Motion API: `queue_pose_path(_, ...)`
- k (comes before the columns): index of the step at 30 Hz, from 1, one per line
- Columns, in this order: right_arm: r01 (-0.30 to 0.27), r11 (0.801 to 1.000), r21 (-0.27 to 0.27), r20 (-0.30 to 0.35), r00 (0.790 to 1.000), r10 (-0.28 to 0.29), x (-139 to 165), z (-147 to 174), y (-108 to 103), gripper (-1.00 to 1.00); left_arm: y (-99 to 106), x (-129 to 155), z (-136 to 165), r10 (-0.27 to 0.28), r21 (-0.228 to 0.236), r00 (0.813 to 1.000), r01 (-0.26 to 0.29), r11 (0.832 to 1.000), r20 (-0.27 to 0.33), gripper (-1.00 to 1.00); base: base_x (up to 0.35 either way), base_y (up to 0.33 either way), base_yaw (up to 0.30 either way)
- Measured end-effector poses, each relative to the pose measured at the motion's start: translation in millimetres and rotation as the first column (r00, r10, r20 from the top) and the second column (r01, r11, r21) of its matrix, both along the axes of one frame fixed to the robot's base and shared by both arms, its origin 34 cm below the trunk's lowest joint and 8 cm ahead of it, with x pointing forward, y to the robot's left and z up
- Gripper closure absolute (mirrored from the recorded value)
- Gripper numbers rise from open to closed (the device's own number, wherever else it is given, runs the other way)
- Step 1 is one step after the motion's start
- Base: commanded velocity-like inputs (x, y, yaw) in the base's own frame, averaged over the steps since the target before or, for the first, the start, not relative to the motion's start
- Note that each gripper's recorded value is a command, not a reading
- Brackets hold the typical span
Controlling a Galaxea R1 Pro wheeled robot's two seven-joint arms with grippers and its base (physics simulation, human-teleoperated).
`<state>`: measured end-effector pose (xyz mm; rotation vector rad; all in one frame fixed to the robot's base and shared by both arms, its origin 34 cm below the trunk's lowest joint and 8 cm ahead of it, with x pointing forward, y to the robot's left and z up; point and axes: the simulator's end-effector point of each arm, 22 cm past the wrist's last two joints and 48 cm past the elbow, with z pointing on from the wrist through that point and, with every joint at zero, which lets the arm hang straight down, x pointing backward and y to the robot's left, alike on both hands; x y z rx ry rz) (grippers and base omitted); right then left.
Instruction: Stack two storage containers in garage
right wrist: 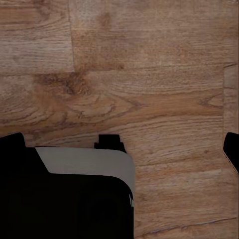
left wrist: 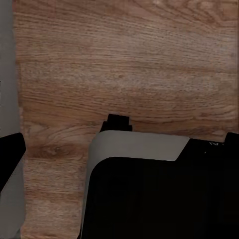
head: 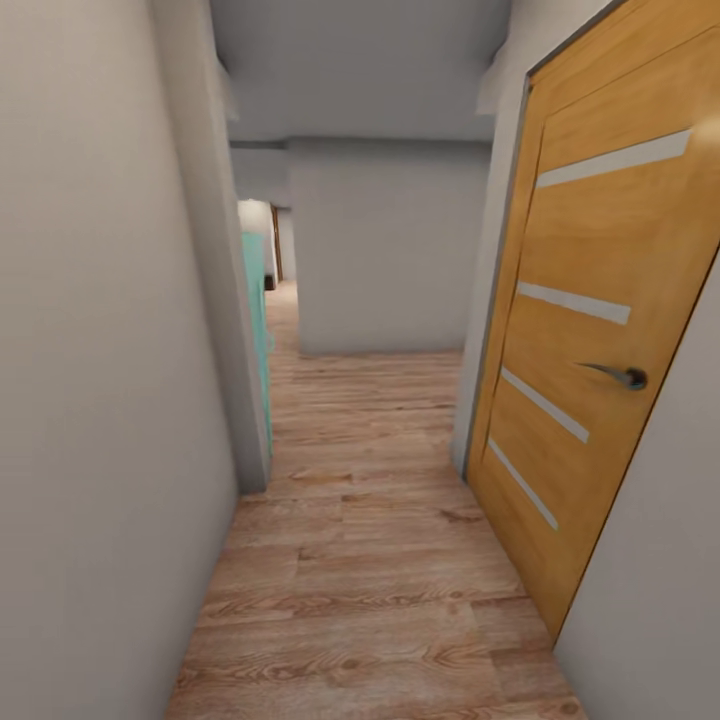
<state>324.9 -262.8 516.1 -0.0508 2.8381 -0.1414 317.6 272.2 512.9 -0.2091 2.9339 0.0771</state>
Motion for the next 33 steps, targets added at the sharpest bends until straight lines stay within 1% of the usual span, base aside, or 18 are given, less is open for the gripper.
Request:
queue_pose_path(6,0.0,1.0,0.0,0.0,1.0,0.0,0.0,0.0,0.0,-1.0,1.3,-0.3,0.0,0.002,0.001,1.0,-0.002,1.0,-0.001,-1.0,0.322,0.0,0.0)
queue_pose_path(12,0.0,1.0,0.0,0.0,1.0,0.0,0.0,0.0,-0.1,-1.0,10.6,-2.6,-0.2,0.005,0.013,1.0,-0.005,1.0,-0.004,-1.0,0.322,0.0,0.0)
queue_pose_path(33,-0.002,1.0,0.0,-0.012,1.0,0.002,-2.5,-0.8,1.1,-1.0,12.6,-3.1,-0.2,0.006,0.015,1.0,-0.005,1.0,-0.004,-1.0,0.322,0.0,0.0)
